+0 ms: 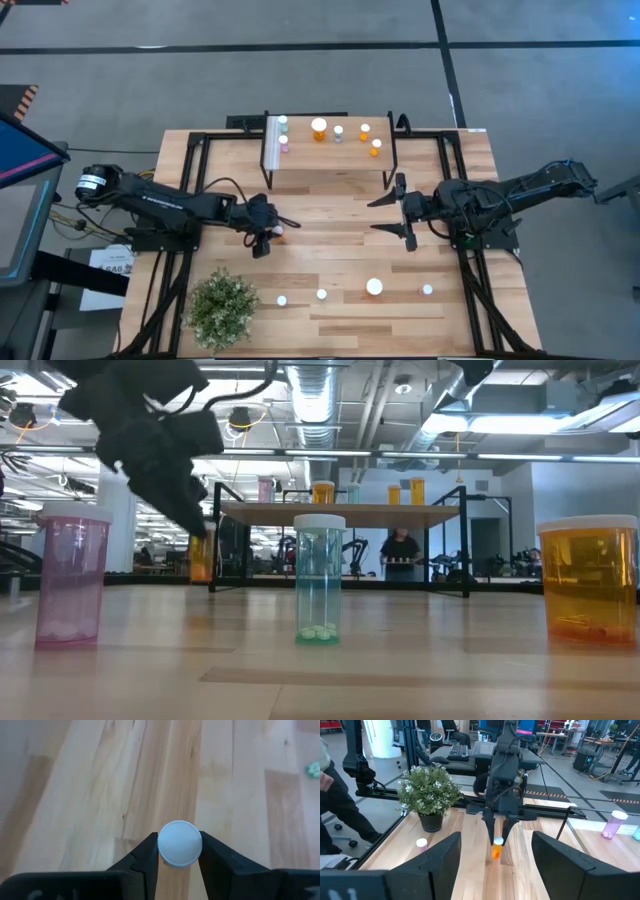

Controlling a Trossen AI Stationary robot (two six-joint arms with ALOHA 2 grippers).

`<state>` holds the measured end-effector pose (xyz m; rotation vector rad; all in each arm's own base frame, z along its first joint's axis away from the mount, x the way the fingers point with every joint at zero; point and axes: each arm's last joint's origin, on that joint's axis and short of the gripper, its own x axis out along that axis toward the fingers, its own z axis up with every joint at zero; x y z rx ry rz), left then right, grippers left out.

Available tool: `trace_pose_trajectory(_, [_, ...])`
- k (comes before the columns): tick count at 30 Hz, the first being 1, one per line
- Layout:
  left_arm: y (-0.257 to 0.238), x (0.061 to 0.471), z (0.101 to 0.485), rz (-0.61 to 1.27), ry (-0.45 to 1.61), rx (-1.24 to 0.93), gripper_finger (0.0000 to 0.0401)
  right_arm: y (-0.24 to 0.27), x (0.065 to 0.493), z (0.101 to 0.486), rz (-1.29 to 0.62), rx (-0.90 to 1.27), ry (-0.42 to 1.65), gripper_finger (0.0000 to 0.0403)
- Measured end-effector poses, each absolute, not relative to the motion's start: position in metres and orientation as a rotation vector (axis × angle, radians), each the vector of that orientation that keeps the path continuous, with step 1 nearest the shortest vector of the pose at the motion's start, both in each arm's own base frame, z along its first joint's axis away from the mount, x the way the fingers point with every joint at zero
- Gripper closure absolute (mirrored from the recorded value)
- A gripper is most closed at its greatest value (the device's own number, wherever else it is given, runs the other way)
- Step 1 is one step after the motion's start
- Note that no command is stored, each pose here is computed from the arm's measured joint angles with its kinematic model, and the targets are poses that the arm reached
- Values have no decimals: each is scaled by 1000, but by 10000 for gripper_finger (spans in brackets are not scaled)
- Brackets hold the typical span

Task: Pick and place medicine bottles onto shelf by color
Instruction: Put the small orange pill bottle on the shelf

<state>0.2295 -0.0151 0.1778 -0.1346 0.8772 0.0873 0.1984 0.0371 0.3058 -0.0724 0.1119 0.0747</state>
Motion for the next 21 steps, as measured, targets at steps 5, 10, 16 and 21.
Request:
trace_pose_trajectory(5, [-10, 239, 201, 99, 869, -108, 304, 37, 198, 306, 75, -72, 112, 137])
trace_pose_trajectory(10, [4, 250, 233, 127, 830, -81, 304, 37, 198, 306, 75, -73, 113, 137])
trace_pose_trajectory(16, [39, 260, 283, 237, 743, -63, 304, 37, 198, 306, 76, -77, 111, 137])
trace_pose_trajectory(21, [67, 258, 323, 293, 668, -48, 295, 37, 198, 306, 76, -76, 111, 137])
